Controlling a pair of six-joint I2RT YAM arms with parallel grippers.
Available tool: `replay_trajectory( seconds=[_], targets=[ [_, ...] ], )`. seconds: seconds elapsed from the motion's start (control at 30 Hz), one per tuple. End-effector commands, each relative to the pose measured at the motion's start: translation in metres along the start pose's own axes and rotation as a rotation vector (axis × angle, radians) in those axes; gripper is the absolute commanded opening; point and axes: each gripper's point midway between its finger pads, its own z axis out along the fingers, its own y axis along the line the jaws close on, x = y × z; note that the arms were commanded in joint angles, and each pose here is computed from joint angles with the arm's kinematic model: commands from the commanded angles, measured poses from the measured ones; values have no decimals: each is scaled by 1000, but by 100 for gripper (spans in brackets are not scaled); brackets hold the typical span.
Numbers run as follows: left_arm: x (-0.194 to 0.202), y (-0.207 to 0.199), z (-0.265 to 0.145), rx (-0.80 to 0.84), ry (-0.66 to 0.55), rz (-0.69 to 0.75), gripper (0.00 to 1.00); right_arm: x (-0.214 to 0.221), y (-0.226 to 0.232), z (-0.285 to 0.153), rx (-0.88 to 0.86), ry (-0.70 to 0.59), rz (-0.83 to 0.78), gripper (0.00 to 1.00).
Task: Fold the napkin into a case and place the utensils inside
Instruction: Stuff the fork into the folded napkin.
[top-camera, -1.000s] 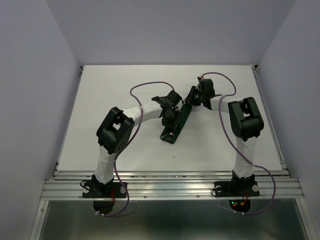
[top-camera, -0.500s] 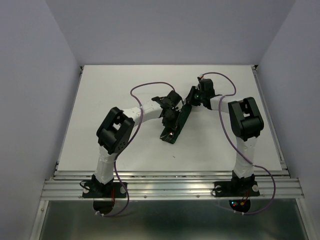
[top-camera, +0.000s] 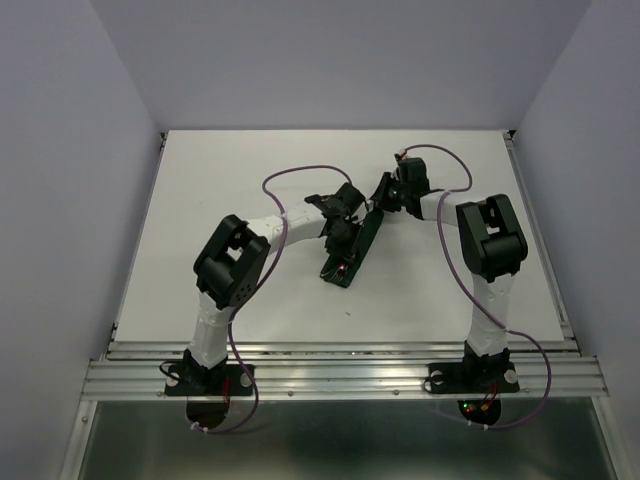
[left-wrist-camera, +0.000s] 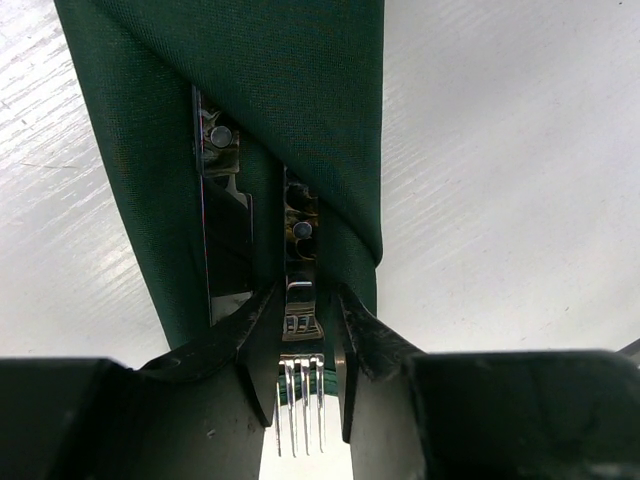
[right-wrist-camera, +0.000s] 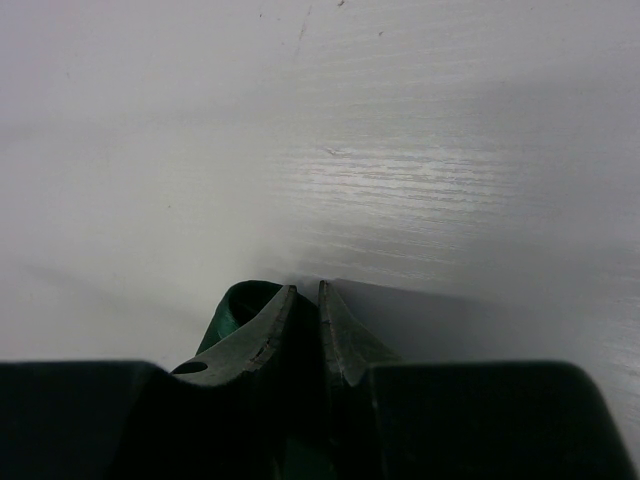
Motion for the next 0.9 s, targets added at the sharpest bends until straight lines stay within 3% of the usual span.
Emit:
replay_trajectory(
  seconds=[0.0, 0.23, 0.87],
  targets=[
    [3, -6, -8, 12, 0, 26, 35, 29, -7, 1, 48, 82, -2, 21],
    [1, -5, -6, 0, -3, 27, 23, 30, -7, -1, 50, 83, -2, 21],
    [-21, -14, -3, 16, -31, 35, 22, 28, -6, -5, 53, 76, -6, 21]
  ],
)
